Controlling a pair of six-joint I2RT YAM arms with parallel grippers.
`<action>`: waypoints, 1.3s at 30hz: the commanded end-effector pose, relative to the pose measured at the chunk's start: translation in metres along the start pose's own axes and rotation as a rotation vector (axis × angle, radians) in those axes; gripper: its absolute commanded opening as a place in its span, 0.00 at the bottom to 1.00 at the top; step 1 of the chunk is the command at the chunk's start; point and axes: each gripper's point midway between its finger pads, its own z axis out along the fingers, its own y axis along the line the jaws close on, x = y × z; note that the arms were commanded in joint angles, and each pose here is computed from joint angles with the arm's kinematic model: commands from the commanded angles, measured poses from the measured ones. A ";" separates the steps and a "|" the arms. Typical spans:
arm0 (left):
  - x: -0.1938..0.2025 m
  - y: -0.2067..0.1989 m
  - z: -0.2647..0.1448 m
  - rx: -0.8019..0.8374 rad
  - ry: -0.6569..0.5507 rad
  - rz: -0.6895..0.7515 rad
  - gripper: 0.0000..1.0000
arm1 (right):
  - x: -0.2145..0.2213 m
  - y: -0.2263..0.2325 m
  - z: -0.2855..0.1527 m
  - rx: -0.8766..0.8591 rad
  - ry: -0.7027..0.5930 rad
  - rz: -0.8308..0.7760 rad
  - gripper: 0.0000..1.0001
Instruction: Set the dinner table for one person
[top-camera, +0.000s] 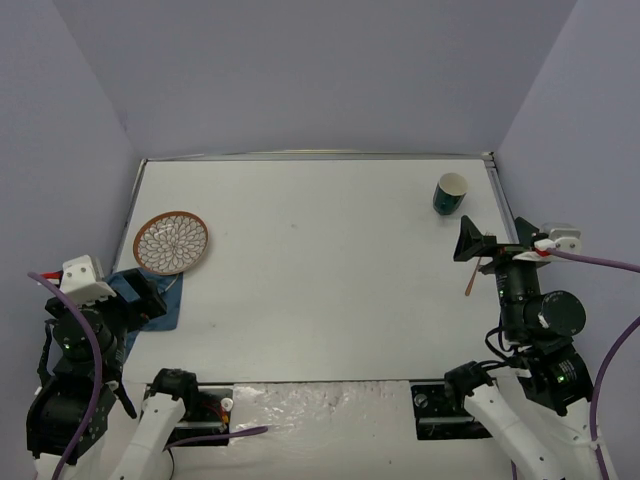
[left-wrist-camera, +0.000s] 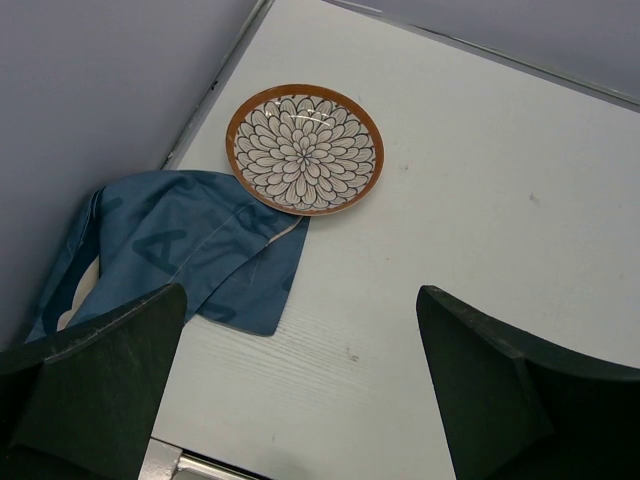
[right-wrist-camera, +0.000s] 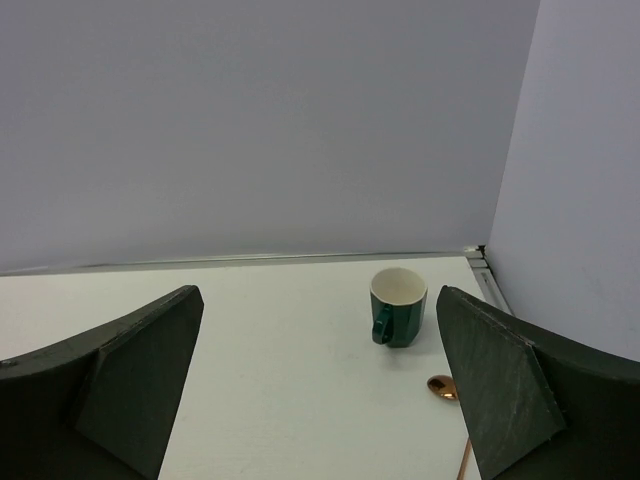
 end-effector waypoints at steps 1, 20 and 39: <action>-0.003 -0.006 0.010 -0.007 0.014 -0.020 0.97 | -0.013 0.009 0.013 -0.016 -0.048 0.044 1.00; 0.029 0.021 0.081 -0.457 0.173 -0.161 0.97 | 0.055 0.050 0.027 -0.134 0.185 0.207 1.00; 0.125 0.088 0.199 -0.700 0.424 -0.442 0.97 | 0.070 0.065 0.015 -0.229 0.232 0.215 1.00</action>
